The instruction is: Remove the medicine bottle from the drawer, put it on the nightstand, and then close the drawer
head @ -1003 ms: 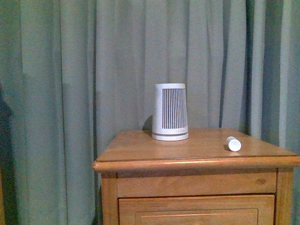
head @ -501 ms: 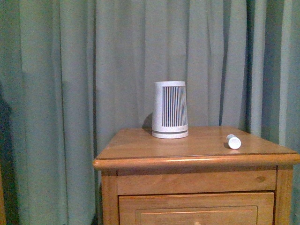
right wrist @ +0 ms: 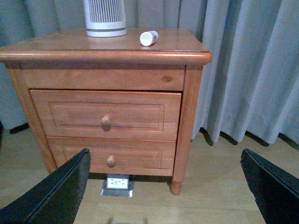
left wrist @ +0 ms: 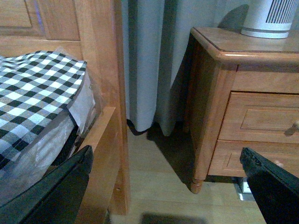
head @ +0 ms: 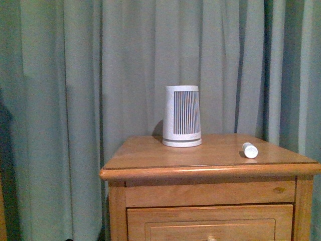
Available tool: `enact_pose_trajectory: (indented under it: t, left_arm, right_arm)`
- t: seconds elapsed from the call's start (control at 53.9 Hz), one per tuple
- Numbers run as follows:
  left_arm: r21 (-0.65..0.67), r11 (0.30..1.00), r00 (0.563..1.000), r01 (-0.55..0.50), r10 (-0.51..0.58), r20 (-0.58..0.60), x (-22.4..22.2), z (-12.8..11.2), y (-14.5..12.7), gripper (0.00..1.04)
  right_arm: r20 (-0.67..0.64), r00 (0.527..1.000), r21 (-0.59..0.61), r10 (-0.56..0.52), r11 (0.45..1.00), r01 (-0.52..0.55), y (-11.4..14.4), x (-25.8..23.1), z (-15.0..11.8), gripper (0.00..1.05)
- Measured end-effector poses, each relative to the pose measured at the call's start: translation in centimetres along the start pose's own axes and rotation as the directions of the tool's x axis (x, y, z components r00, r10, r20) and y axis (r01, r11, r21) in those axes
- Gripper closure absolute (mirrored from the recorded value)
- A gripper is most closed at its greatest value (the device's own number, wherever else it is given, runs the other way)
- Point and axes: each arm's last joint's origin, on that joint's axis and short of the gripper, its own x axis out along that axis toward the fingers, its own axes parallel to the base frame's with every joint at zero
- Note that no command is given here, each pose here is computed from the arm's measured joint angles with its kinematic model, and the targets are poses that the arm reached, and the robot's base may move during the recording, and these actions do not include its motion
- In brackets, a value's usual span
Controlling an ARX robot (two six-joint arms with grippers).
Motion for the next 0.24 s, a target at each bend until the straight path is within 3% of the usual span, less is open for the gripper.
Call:
enact_pose_trajectory:
  t: [0.241]
  left_arm:
    - [0.000,1.000,1.000,0.000,0.000,0.000,0.00,0.00,0.00,0.07]
  right_arm:
    - [0.000,1.000,0.000,0.000,1.000,0.000,0.00,0.00,0.00,0.07]
